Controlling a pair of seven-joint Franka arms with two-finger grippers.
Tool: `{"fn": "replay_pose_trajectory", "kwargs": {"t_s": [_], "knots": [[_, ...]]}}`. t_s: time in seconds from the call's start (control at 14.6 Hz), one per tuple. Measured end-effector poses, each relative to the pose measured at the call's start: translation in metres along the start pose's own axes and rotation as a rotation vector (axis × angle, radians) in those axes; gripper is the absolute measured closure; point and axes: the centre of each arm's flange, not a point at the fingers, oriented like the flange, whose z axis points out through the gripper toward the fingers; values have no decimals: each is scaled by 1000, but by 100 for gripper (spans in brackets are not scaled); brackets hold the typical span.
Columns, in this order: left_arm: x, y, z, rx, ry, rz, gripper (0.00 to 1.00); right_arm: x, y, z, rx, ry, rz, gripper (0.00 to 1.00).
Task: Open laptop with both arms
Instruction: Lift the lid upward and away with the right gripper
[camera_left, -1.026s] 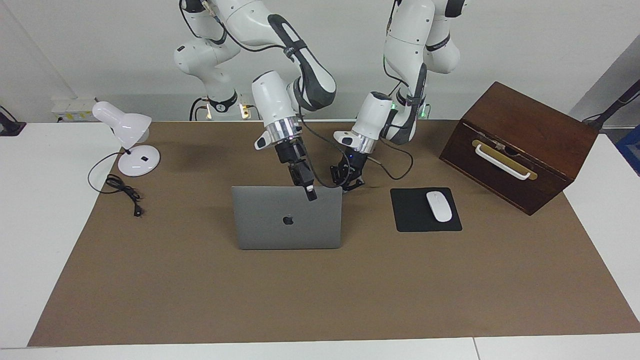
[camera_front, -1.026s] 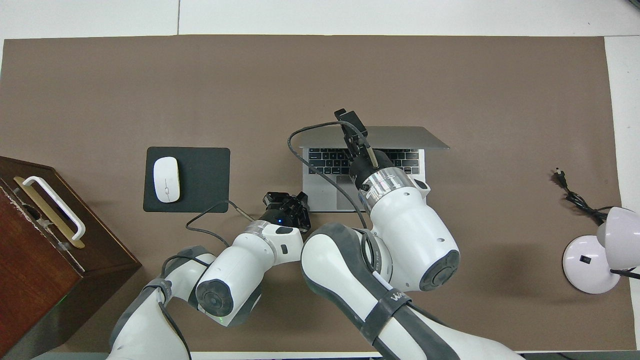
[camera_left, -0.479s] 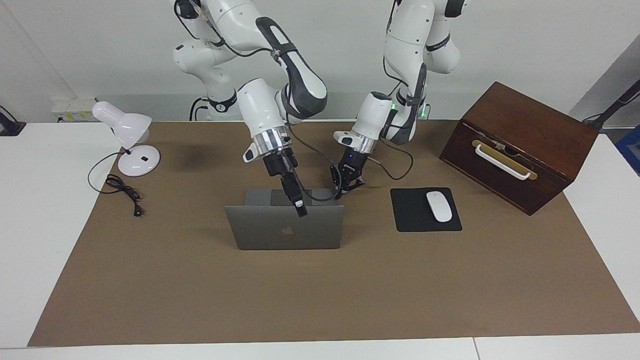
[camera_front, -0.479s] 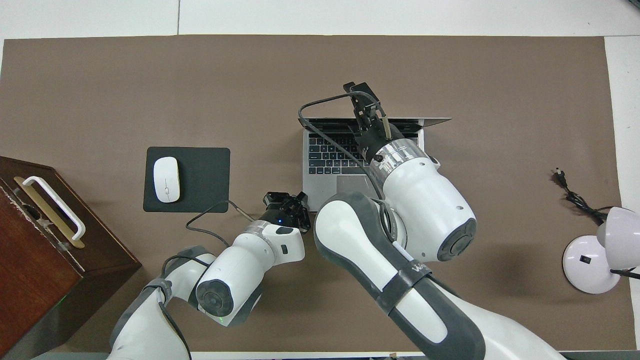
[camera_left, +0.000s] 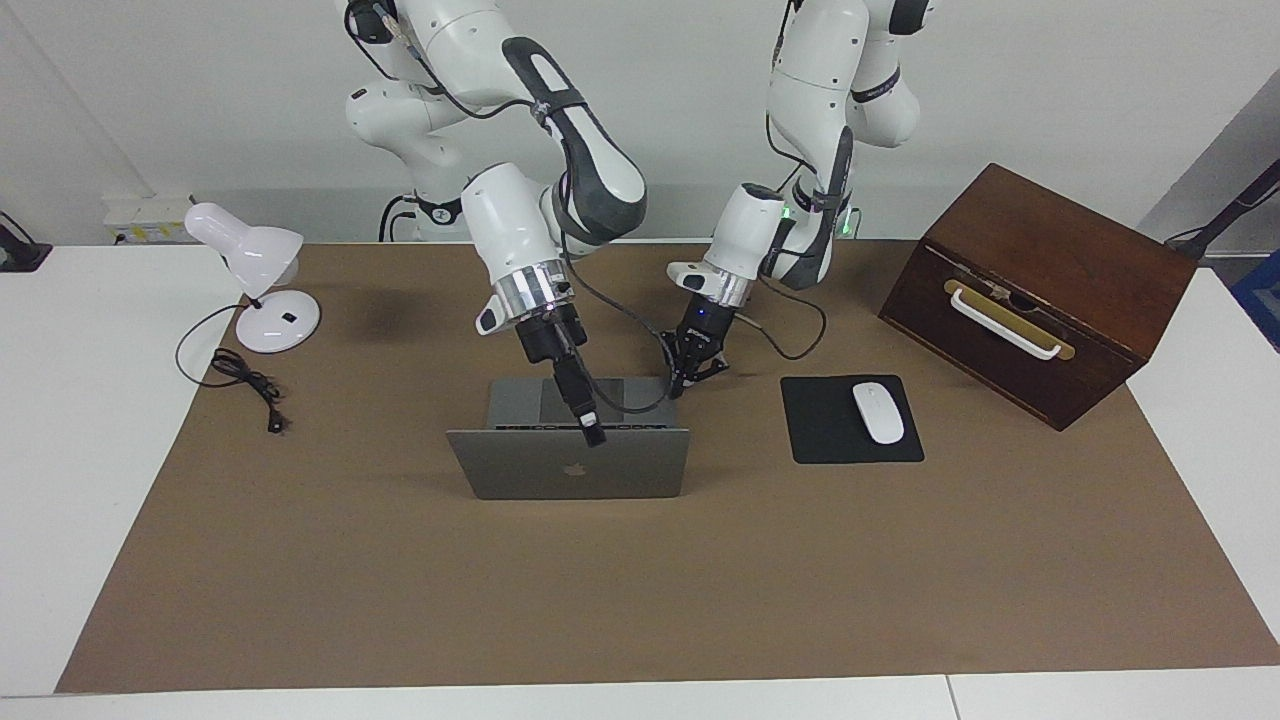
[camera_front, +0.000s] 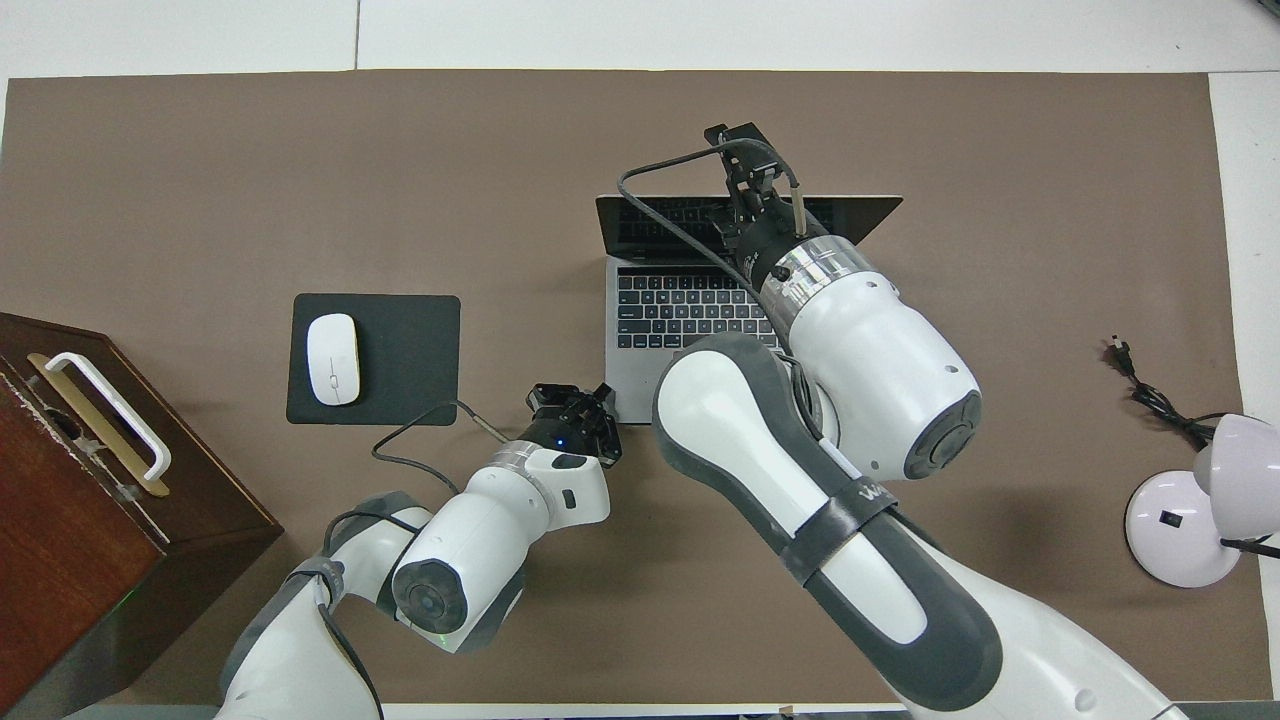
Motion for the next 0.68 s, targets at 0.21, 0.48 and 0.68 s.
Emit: {"fn": "replay_pose_trajectory", "kwargs": {"t_s": [0.21,0.48,0.68], "knots": [[0,0,0,0,0,0,99,5,-13,1,25,3,3,0],[0,0,0,0,1,1,99,1,-61,-2,121,-19,44,0],[0,0,0,0,1,1,99,-33,-105,-22,212,-93,145,0]]}}
